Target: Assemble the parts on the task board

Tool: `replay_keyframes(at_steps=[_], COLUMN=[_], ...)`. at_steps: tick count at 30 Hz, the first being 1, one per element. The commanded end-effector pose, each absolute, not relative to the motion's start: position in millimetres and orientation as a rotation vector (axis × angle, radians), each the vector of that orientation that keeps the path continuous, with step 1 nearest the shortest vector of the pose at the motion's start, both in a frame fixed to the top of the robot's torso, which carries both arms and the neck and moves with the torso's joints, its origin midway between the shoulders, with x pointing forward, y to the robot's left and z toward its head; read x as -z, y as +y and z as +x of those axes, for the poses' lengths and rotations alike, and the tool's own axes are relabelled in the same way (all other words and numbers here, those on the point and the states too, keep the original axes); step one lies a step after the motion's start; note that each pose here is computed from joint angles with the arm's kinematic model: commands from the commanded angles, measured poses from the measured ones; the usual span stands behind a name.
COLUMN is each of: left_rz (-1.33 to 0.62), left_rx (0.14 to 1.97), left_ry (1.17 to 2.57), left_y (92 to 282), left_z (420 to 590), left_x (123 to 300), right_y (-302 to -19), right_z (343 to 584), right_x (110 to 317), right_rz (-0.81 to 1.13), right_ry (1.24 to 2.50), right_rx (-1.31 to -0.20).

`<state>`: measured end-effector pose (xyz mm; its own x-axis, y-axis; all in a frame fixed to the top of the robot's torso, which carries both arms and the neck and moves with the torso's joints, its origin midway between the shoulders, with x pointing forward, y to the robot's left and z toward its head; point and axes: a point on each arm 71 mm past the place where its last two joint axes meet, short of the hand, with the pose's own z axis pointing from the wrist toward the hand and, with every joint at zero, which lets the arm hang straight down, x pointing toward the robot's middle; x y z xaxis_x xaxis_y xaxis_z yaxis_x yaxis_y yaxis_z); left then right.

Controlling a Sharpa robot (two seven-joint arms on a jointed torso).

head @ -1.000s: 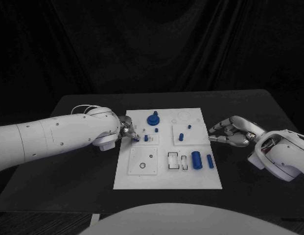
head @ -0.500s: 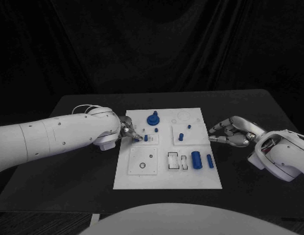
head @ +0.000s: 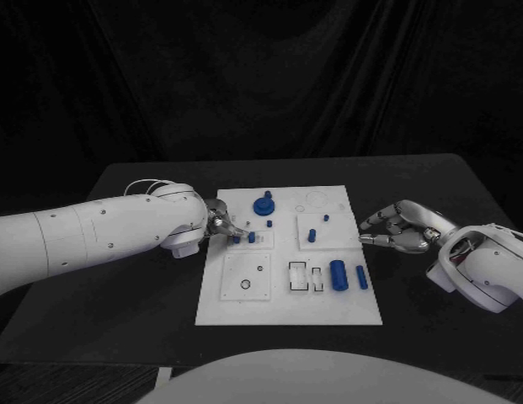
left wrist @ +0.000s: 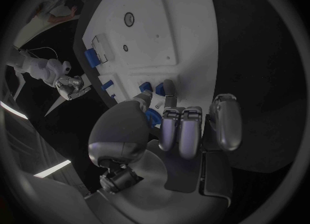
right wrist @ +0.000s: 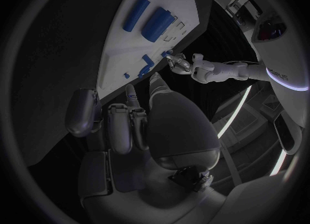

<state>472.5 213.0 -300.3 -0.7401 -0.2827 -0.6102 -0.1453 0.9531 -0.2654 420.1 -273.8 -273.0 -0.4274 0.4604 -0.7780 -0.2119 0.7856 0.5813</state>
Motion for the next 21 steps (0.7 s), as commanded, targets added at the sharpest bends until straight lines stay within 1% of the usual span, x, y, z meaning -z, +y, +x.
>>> replay_keyframes(at_steps=[1,21], left_rz=[-0.297,-0.325], left_rx=[0.257,0.324], left_ry=[2.424,2.350], left_y=[213.5,215.4], left_z=[470.2,470.0], left_x=[304.3,299.3], right_y=[-274.1,-274.1], right_z=[419.4,419.3], right_x=[274.9,275.7], right_rz=[0.191,0.192], right_ry=[1.884,1.888], right_rx=[-0.748,-0.746])
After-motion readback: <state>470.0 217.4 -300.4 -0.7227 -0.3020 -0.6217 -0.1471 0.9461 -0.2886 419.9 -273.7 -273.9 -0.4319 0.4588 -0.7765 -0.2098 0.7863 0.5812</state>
